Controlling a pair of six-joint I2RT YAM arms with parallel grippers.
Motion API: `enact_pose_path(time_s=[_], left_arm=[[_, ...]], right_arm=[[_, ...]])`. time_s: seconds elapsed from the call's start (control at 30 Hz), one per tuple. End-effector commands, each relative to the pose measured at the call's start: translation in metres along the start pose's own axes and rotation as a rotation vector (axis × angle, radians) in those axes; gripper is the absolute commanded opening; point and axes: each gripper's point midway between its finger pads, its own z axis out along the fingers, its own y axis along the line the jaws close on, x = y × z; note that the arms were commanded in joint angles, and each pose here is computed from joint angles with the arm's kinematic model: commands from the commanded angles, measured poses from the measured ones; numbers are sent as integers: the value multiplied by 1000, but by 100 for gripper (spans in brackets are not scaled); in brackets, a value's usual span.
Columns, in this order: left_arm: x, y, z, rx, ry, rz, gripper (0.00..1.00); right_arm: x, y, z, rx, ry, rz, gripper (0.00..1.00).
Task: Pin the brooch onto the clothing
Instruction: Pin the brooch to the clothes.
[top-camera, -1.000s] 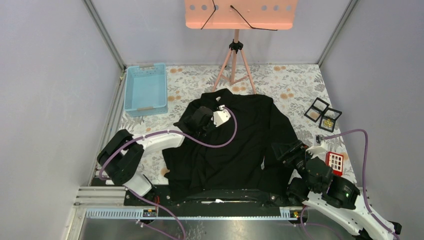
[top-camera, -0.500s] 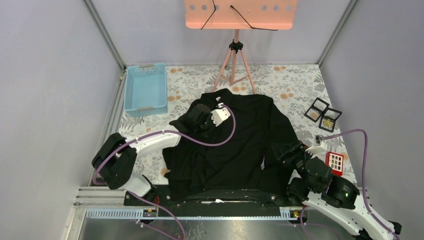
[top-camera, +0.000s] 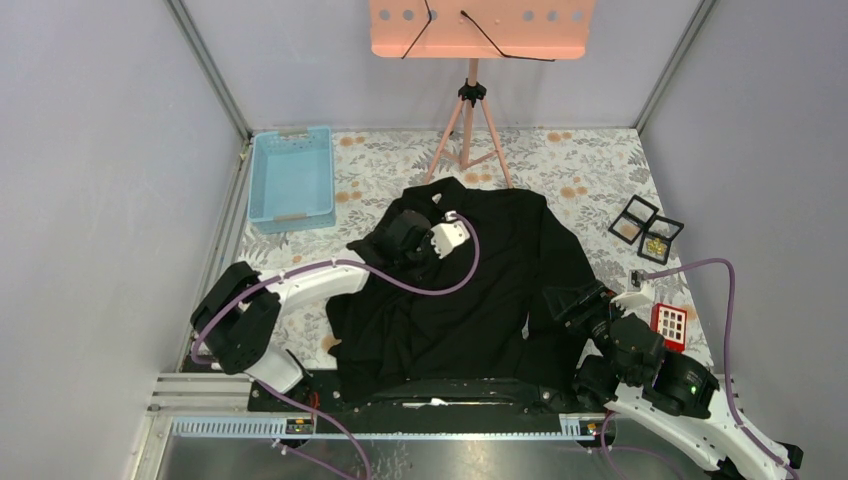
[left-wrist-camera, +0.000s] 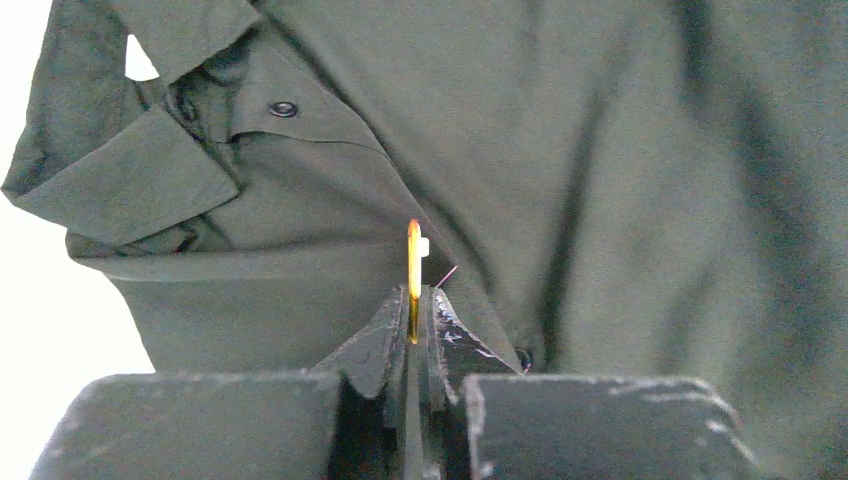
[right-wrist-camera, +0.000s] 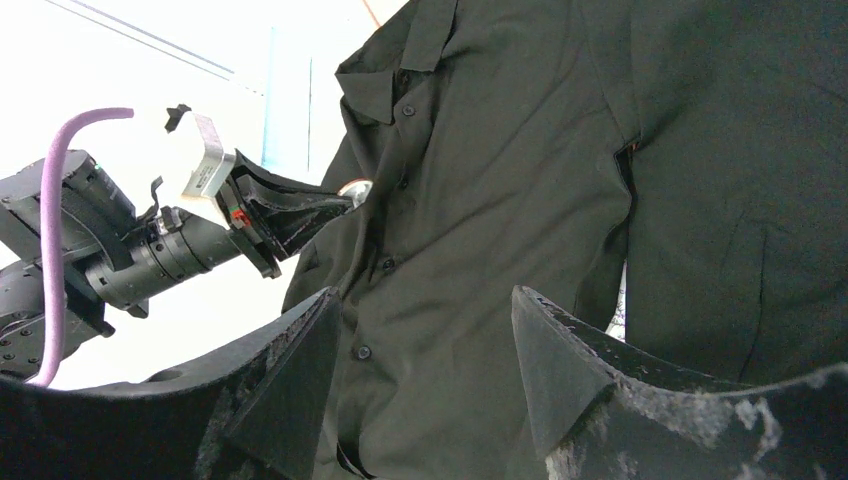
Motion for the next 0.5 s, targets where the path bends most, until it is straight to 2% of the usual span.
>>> enact_pose_path(time_s=[0.0, 0.47], left_arm=[[-27, -14, 3, 48, -71, 2, 0], [-23, -61, 21, 133, -37, 48, 0]], right_arm=[[-4, -2, 2, 18, -22, 16, 70], [-2, -2, 3, 25, -16, 8, 69]])
